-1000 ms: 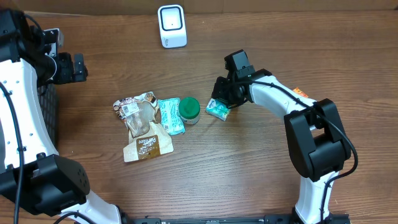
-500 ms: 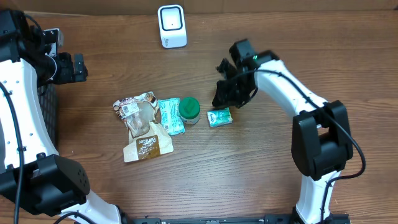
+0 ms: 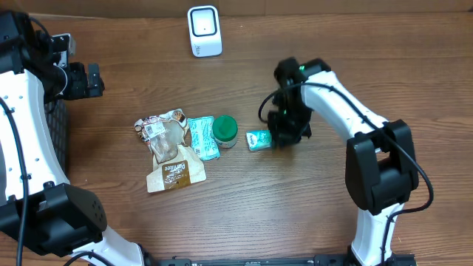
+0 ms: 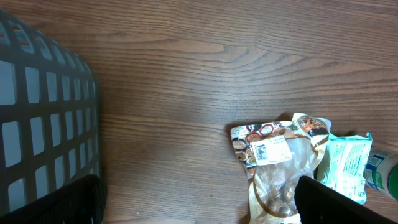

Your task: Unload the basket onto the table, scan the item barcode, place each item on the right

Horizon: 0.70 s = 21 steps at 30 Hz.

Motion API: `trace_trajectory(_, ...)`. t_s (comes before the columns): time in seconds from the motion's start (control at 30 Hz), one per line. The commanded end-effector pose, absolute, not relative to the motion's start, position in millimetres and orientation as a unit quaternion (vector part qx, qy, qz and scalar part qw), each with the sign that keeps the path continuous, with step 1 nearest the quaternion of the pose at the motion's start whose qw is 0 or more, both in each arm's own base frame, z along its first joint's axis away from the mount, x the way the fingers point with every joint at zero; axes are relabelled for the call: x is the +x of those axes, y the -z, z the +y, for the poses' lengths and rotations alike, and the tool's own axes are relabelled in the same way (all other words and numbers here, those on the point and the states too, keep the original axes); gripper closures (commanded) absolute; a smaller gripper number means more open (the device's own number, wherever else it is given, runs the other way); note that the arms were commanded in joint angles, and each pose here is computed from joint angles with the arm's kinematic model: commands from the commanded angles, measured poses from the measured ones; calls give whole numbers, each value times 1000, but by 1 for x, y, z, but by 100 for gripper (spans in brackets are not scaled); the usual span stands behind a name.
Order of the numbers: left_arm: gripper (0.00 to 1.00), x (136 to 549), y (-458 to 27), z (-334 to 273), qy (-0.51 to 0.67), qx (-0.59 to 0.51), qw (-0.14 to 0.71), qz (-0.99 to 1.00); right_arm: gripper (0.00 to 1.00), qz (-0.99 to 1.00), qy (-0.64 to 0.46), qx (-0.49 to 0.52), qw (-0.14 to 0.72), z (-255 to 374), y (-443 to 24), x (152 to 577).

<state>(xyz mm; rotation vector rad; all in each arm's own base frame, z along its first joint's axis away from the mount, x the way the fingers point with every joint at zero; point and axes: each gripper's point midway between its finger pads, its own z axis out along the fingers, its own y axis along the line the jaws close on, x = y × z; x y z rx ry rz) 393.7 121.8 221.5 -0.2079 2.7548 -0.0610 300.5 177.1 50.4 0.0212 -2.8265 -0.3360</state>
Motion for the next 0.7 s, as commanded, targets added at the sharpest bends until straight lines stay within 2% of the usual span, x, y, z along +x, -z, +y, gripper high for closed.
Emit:
trace_trajectory(0.0, 0, 394, -223, 121, 21, -67, 190, 979, 89, -983, 88, -7, 159, 167, -42, 289)
trace_trajectory(0.13, 0, 394, -223, 121, 21, -67, 190, 979, 96, -982, 84, -9, 168, 164, -32, 281)
trace_trajectory(0.33, 0, 394, -223, 121, 21, -67, 190, 979, 96, -985, 92, -15, 148, 166, -13, 285)
trace_trajectory(0.67, 1, 394, -223, 121, 21, -67, 190, 979, 96, -989, 135, -5, 57, 183, -9, 331)
